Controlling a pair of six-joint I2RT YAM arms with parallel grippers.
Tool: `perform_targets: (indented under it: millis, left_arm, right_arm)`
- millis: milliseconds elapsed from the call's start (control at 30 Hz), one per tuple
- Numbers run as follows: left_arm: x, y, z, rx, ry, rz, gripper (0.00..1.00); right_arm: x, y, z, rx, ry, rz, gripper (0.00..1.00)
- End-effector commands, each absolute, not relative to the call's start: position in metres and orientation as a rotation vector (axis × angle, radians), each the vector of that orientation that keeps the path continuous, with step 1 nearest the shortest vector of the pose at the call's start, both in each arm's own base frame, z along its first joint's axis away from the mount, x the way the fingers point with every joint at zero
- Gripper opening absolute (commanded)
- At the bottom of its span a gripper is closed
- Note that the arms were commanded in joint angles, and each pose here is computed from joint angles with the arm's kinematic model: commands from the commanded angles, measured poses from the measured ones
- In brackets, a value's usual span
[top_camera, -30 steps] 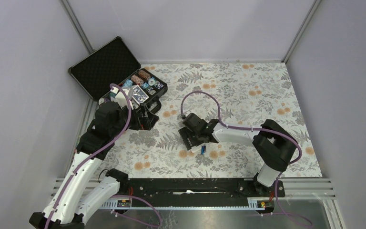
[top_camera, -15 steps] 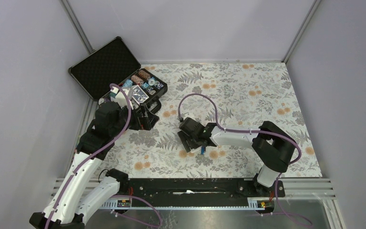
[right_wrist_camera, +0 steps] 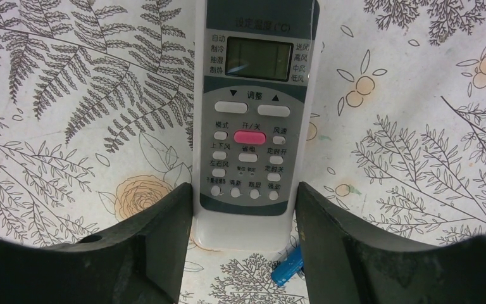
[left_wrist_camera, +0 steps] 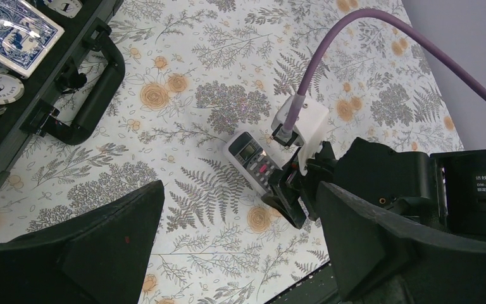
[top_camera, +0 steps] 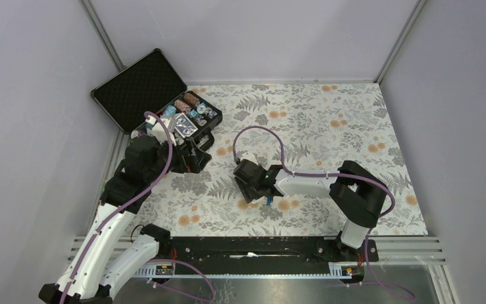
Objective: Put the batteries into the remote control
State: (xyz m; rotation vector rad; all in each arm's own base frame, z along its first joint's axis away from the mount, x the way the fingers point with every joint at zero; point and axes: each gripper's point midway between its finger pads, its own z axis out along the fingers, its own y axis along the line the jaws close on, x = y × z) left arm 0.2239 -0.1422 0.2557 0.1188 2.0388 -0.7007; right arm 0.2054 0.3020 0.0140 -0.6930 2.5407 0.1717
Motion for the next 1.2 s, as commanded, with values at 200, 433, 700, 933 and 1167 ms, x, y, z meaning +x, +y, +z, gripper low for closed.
perform_targets:
  millis: [200, 433, 700, 933, 1167]
  left_arm:
    - [0.228, -0.144, 0.268, 0.126, 1.977, -0.72, 0.99]
    - [0.228, -0.147, 0.267, 0.131, 1.981, -0.732, 0.99]
    - [0.227, -0.156, 0.267, 0.14, 1.978, -0.801, 0.99]
    - [0.217, -0.18, 0.273, 0.181, 1.945, -0.998, 0.99]
    - [0.211, -0.202, 0.272, 0.166, 1.877, -1.217, 0.99]
  right_arm:
    - [0.209, 0.305, 0.037, -0.664, 2.491, 0.18, 0.03]
    - [0.209, 0.298, 0.06, -0.634, 2.436, 0.221, 0.0]
    - [0.205, 0.296, 0.095, -0.618, 2.35, 0.332, 0.0]
    - [0.201, 0.291, 0.124, -0.61, 2.304, 0.49, 0.0]
    - [0.189, 0.294, 0.157, -0.596, 2.255, 0.825, 0.0]
